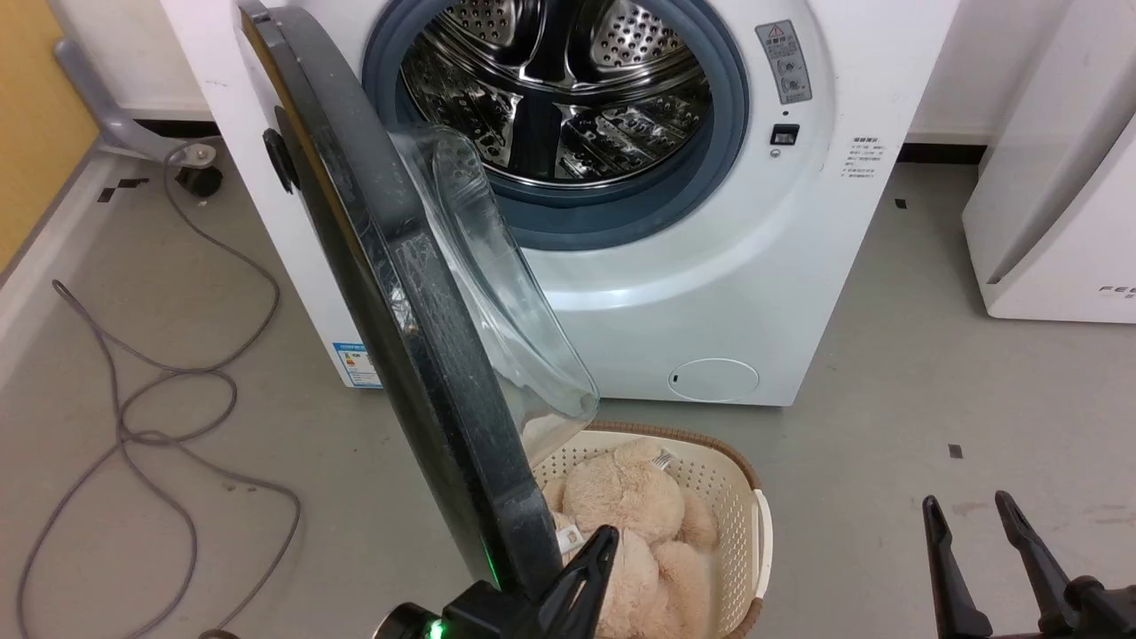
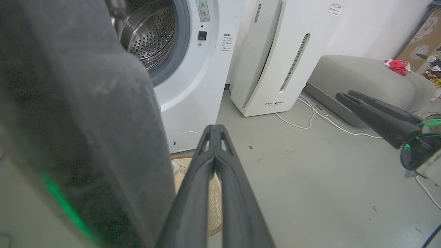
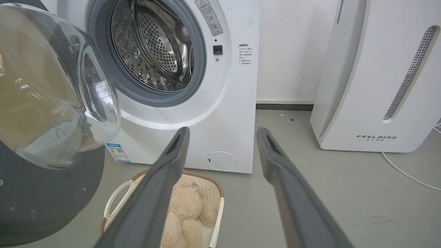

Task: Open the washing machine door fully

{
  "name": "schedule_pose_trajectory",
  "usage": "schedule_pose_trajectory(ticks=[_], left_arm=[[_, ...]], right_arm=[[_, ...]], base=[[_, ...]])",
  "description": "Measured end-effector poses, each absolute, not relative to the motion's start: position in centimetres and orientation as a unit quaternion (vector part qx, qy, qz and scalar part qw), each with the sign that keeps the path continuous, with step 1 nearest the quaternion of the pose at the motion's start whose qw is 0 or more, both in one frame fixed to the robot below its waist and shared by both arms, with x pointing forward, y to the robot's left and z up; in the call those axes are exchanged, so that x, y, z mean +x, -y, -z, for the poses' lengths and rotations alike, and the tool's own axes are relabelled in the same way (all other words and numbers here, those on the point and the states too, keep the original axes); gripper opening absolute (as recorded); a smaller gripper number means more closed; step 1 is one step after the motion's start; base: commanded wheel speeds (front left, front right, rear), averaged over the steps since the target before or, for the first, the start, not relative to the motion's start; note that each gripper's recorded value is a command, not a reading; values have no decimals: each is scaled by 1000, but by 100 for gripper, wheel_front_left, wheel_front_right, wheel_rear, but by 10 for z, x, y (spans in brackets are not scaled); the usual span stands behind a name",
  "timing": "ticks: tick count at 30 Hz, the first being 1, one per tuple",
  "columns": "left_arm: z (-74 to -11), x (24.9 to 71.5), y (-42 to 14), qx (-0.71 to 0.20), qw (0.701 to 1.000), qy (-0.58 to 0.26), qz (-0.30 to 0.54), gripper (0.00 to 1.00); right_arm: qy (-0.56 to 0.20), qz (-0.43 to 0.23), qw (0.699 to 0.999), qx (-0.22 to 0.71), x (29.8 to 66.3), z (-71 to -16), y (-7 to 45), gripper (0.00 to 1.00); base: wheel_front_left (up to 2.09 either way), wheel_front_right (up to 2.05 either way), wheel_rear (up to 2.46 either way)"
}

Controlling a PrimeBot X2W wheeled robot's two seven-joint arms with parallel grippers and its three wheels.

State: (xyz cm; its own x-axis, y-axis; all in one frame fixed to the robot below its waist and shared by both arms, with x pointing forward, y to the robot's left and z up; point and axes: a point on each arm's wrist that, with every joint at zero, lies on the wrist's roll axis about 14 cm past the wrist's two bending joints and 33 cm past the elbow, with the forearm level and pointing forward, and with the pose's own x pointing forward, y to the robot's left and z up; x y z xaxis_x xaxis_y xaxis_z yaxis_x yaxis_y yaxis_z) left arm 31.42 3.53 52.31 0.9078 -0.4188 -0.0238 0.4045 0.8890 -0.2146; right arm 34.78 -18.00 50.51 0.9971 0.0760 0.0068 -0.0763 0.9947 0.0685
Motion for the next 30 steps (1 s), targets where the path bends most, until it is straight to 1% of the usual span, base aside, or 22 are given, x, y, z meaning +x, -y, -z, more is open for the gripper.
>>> schedule_pose_trajectory(ticks=[10, 17, 20, 23, 30], left_arm=[[-522, 315, -58, -106, 981, -30, 160, 0], [-527, 305, -88, -122, 988, -18, 90, 0], [-530, 300, -112, -129, 991, -6, 41, 0], [-534, 295, -145, -132, 991, 12, -26, 0], [-541, 270, -228, -102, 979, 45, -172, 0]], right_arm=[[-2, -49, 998, 40, 353, -501, 173, 100], [-1, -75, 996, 43, 365, -500, 157, 100], [-1, -96, 994, 42, 372, -501, 143, 100], [-3, -118, 992, 42, 379, -501, 128, 100], [-4, -165, 985, 43, 391, -502, 96, 100]], base=[[0, 0, 0], [0, 0, 0], [0, 0, 0], [0, 0, 0], [0, 0, 0]])
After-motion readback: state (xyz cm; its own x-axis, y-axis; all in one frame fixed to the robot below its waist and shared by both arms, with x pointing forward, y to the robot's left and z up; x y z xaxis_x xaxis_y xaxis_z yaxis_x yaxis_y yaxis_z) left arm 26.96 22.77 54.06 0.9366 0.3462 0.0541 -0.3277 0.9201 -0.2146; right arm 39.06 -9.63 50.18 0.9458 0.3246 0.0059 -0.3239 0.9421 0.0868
